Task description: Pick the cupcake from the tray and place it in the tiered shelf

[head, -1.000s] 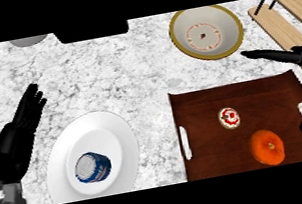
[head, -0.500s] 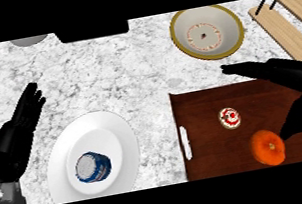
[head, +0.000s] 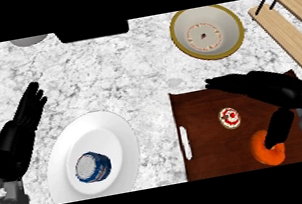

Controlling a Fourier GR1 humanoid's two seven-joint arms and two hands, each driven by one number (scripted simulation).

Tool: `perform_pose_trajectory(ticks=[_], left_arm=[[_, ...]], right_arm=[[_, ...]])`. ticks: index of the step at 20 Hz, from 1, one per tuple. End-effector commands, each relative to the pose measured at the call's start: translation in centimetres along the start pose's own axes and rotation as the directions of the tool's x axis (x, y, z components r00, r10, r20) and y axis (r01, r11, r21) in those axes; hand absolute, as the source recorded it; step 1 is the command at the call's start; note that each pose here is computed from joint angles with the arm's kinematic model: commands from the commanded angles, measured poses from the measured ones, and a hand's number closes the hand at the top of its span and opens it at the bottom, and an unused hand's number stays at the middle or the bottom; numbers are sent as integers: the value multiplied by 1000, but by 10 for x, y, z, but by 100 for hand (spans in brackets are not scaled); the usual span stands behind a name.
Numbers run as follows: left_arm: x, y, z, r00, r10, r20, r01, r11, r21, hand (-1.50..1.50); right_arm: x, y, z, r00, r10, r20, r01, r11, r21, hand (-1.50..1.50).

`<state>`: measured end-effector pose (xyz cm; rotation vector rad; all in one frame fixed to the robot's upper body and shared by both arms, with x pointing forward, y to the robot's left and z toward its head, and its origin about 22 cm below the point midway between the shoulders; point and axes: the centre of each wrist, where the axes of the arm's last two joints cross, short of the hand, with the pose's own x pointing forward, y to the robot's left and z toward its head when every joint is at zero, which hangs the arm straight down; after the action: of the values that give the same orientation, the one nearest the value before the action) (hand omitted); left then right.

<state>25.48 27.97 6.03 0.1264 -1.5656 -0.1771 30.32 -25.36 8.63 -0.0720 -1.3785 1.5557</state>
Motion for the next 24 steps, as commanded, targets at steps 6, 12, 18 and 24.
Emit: perform_pose_trajectory(ticks=[6,12,18,24], left_arm=[[-12,11,-4,1000,-9,0,9,1000,15,0],[-17,8,13,1000,-16,4,16,1000,10,0],[1,18,1,1000,-4,1,4,1000,-5,0],[5,15,16,1000,7,-10,-7,1000,-1,0]], right_arm=[[10,0,-17,991,87,-102,-75,990,122,-150],[-5,14,-19,969,196,-148,-183,978,95,-150],[-2,4,-29,946,232,-228,-205,969,135,-150],[-25,27,-27,941,222,-254,-177,966,189,-150]])
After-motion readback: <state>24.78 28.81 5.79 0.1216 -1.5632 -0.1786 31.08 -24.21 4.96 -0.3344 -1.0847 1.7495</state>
